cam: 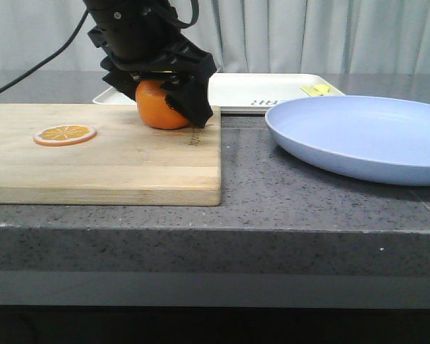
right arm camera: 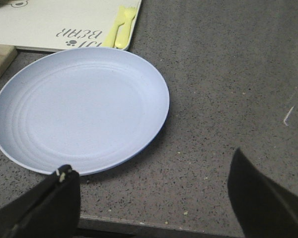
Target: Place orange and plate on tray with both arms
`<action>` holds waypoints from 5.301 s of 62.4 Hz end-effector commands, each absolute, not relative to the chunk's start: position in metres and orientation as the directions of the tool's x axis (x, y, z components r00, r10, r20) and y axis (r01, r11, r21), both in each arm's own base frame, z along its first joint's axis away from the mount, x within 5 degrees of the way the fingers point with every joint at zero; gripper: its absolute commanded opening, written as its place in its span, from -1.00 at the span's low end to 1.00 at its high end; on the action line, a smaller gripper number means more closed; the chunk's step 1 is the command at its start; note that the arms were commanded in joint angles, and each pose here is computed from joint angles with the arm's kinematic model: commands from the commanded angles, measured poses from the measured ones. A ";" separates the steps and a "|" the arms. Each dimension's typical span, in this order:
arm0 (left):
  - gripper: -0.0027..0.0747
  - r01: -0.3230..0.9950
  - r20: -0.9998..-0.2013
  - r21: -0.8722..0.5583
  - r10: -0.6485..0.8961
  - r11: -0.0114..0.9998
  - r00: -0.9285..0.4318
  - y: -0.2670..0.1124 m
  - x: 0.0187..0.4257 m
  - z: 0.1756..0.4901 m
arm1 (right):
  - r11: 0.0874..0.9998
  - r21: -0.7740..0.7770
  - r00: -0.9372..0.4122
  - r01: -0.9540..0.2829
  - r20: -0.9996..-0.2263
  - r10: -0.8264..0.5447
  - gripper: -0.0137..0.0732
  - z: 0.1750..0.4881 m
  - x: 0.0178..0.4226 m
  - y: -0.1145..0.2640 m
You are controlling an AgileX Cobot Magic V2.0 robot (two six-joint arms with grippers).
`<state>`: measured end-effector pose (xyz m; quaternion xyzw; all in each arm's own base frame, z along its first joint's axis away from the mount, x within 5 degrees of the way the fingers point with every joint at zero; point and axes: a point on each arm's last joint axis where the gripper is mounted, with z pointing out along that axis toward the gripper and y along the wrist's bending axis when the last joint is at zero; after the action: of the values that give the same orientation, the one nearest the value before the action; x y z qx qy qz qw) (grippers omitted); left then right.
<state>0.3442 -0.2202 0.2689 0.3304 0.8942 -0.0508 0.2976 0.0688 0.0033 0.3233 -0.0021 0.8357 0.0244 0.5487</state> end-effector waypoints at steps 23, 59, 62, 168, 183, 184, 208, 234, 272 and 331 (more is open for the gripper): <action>0.16 0.645 -0.738 0.036 0.456 0.763 -0.498 -0.247 0.330 0.356 | 0.999 0.025 -0.313 -0.037 -0.950 0.012 0.73 0.339 0.072 0.003; 0.16 0.822 -0.778 0.043 0.535 0.567 -0.329 -0.377 0.294 0.342 | 0.999 0.025 -0.313 -0.037 -0.950 0.012 0.73 0.339 0.072 0.003; 0.16 0.827 -0.780 0.043 0.536 0.561 -0.323 -0.383 0.294 0.339 | 0.999 0.025 -0.313 -0.037 -0.950 0.012 0.73 0.339 0.072 0.003; 0.64 0.709 -0.841 -0.017 0.374 0.705 -0.392 -0.256 0.252 0.441 | 0.999 0.025 -0.319 -0.037 -0.948 0.012 0.73 0.339 0.072 0.003; 0.64 0.635 -0.869 0.003 0.316 0.772 -0.380 -0.186 0.224 0.438 | 0.999 0.025 -0.322 -0.037 -0.947 0.011 0.73 0.338 0.072 0.003; 0.64 0.630 -0.872 0.003 0.310 0.777 -0.379 -0.182 0.222 0.438 | 0.999 0.025 -0.322 -0.037 -0.947 0.011 0.73 0.338 0.072 0.003; 0.64 0.510 -0.899 -0.009 0.216 0.860 -0.380 -0.091 0.153 0.406 | 0.999 0.025 -0.321 -0.037 -0.947 0.011 0.73 0.339 0.072 0.003; 0.64 0.511 -0.920 -0.009 0.193 0.860 -0.342 -0.069 0.115 0.392 | 0.999 0.026 -0.291 -0.038 -0.957 0.014 0.73 0.341 0.073 0.003; 0.64 0.511 -0.920 -0.009 0.193 0.860 -0.341 -0.070 0.116 0.392 | 0.999 0.004 -0.685 -0.038 -0.728 -0.023 0.73 0.367 0.135 0.006; 0.64 0.511 -0.920 -0.009 0.193 0.860 -0.341 -0.070 0.116 0.392 | 0.864 0.500 -0.876 0.064 -0.386 0.288 0.53 0.298 0.269 -0.062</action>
<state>0.1148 -0.0688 0.3768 0.2319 0.8303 -0.1327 0.4891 0.2634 -0.0612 0.2852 0.0989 0.9476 0.2348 0.1929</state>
